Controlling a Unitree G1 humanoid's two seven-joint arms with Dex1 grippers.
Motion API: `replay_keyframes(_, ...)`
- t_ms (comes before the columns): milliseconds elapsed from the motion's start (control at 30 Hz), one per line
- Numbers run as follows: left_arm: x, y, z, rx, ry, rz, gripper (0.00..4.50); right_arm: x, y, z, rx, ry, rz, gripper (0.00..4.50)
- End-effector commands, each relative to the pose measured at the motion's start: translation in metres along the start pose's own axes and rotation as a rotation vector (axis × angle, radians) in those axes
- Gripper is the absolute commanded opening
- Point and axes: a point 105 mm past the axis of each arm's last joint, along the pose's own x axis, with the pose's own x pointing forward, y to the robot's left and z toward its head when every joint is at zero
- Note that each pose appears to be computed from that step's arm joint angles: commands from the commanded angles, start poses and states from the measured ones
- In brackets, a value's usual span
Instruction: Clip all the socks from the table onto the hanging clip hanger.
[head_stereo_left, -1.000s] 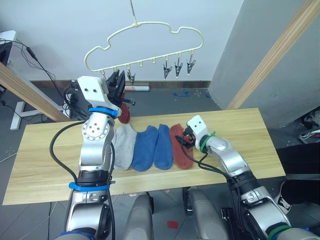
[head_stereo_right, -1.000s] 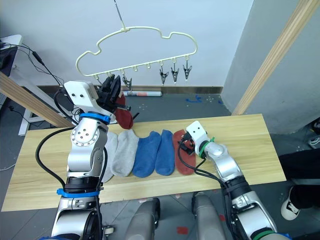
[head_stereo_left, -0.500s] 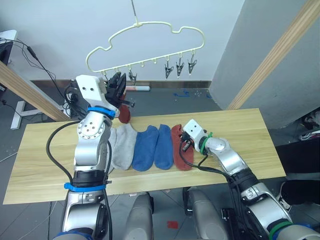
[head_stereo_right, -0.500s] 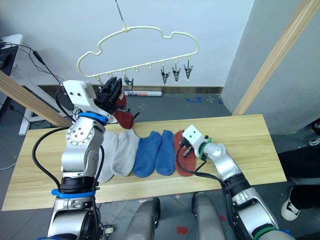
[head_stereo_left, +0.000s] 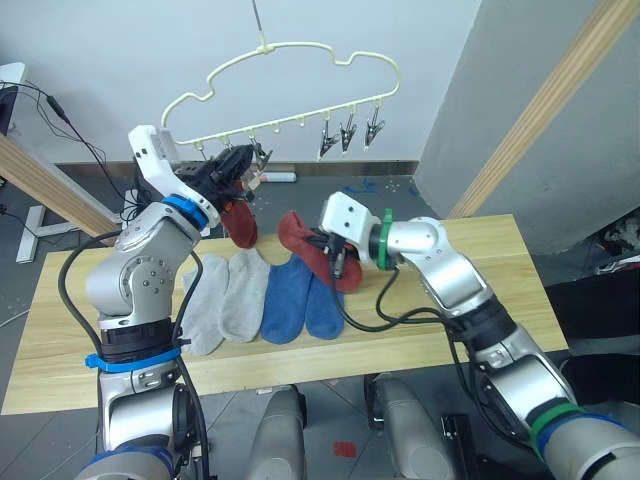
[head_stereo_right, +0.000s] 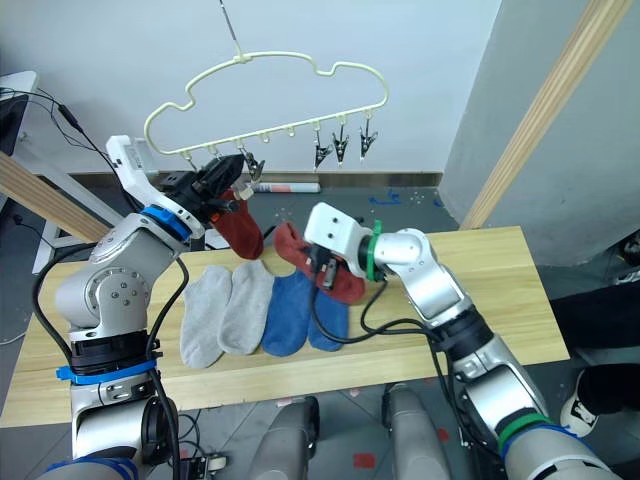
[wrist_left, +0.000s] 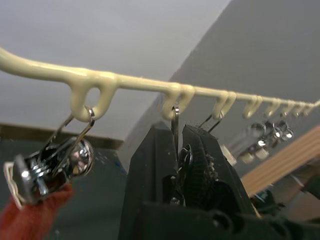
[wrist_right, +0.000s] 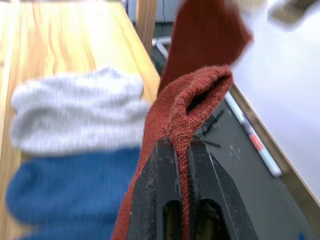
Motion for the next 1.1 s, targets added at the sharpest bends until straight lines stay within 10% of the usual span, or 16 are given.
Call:
replay_keyframes(33,-0.005,-0.012,0.016,-0.003,-0.03,-0.056,0.19,0.008,-0.002,0.012,-0.01,-0.045,0.003,0.0)
replay_keyframes(1100,-0.01,-0.017,0.004,-0.032,0.03,-0.083,0.19,0.022,-0.033,0.054,-0.001,-0.181,-0.117,0.0)
